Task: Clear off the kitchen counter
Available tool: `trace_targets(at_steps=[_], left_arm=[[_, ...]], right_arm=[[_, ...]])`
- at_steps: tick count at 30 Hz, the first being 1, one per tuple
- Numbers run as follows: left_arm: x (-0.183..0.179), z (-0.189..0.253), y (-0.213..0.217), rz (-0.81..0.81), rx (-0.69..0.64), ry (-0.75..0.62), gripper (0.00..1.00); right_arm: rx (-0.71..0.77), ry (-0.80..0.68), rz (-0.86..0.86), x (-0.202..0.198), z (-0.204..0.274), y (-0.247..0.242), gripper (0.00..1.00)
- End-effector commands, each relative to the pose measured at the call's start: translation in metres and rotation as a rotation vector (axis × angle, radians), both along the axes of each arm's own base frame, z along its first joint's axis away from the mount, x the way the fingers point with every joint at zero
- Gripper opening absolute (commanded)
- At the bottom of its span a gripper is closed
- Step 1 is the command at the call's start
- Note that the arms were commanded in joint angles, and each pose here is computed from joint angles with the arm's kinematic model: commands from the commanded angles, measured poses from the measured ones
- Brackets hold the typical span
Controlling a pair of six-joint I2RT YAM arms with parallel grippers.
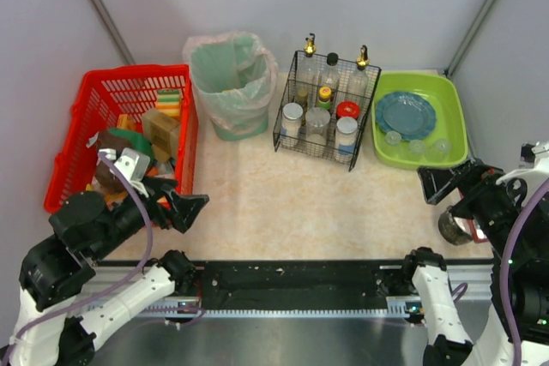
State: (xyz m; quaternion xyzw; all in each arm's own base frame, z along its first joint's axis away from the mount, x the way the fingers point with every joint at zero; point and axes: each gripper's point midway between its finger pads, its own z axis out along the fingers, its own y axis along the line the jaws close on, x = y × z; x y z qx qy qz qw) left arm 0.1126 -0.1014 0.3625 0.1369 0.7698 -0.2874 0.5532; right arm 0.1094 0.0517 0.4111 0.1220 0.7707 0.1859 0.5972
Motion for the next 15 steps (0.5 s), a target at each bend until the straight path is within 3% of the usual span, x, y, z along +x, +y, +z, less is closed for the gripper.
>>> trace_targets(at_steps=[1, 15], left_arm=[[-0.007, 0.002, 0.012, 0.026, 0.003, 0.000, 0.98], [-0.014, 0.017, 0.018, 0.028, -0.039, -0.043, 0.98]], right_arm=[[0.014, -0.010, 0.017, -0.007, 0.004, 0.005, 0.89], [0.018, -0.019, 0.016, -0.008, 0.007, 0.005, 0.89]])
